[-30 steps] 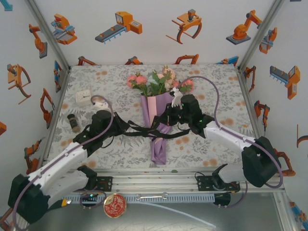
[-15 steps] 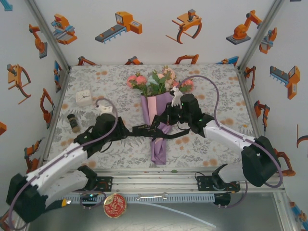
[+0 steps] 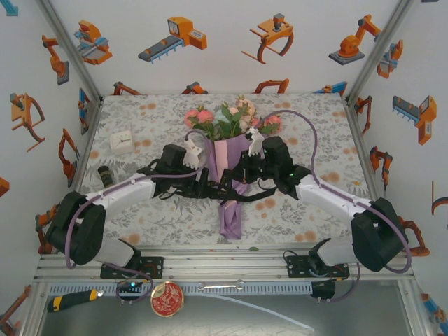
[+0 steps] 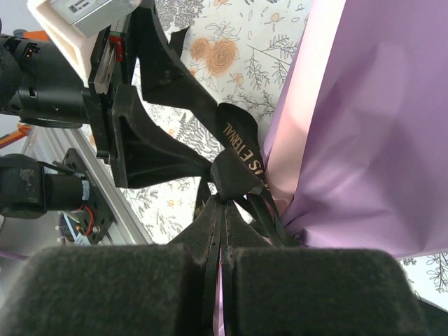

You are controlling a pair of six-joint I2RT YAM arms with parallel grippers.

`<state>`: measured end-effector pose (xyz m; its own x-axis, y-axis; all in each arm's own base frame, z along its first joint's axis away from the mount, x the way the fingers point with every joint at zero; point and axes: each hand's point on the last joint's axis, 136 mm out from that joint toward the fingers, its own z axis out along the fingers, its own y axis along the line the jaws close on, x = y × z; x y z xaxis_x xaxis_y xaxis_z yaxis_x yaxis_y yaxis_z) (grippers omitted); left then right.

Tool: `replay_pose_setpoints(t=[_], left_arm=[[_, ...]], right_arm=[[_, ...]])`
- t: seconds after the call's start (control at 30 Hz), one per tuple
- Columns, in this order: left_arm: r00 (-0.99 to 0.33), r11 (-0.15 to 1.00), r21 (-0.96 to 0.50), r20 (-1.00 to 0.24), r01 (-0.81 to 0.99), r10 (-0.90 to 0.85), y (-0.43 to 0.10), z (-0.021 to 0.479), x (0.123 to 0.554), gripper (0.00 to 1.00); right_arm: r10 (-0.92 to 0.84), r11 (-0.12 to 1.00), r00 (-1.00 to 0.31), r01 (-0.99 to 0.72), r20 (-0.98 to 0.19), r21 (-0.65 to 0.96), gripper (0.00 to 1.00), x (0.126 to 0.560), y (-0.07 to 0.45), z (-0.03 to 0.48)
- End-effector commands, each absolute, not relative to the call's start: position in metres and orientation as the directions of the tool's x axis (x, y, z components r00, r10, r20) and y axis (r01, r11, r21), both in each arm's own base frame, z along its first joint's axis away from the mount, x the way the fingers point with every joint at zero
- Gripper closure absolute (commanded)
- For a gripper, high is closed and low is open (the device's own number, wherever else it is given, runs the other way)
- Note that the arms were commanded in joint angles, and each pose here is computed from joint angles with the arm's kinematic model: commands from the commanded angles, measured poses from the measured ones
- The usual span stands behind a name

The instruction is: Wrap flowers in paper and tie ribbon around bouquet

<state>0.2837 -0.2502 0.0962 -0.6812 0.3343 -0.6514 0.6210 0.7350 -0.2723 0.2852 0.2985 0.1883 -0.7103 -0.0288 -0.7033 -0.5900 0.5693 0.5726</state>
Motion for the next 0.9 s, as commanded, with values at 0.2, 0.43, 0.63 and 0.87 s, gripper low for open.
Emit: replay_pose_setpoints(t=[0.2, 0.43, 0.63, 0.87], left_arm=[[-0.488, 0.645, -0.073, -0.721, 0.76, 0.492, -0.261, 0.092, 0.306, 0.25], [-0.454, 0.641, -0.073, -0.767, 0.764, 0.453, -0.268, 0.103, 0.315, 0.61], [-0.646, 0.852, -0.165, -0.726, 0.497, 0.236, -0.223, 0.116, 0.345, 1.0], [-0.727, 0.908, -0.36, -0.68, 0.216, -0.097, -0.185, 0.142, 0.343, 1.0]], right_arm=[[-0.018, 0.527, -0.667, -0.639, -0.745, 0.56, 1.0, 0.287, 0.303, 0.217], [-0.02, 0.535, -0.672, -0.633, -0.74, 0.56, 1.0, 0.286, 0.302, 0.215], [-0.021, 0.565, -0.677, -0.615, -0.735, 0.55, 1.0, 0.286, 0.296, 0.211], [-0.019, 0.594, -0.684, -0.594, -0.729, 0.542, 1.0, 0.288, 0.292, 0.204]])
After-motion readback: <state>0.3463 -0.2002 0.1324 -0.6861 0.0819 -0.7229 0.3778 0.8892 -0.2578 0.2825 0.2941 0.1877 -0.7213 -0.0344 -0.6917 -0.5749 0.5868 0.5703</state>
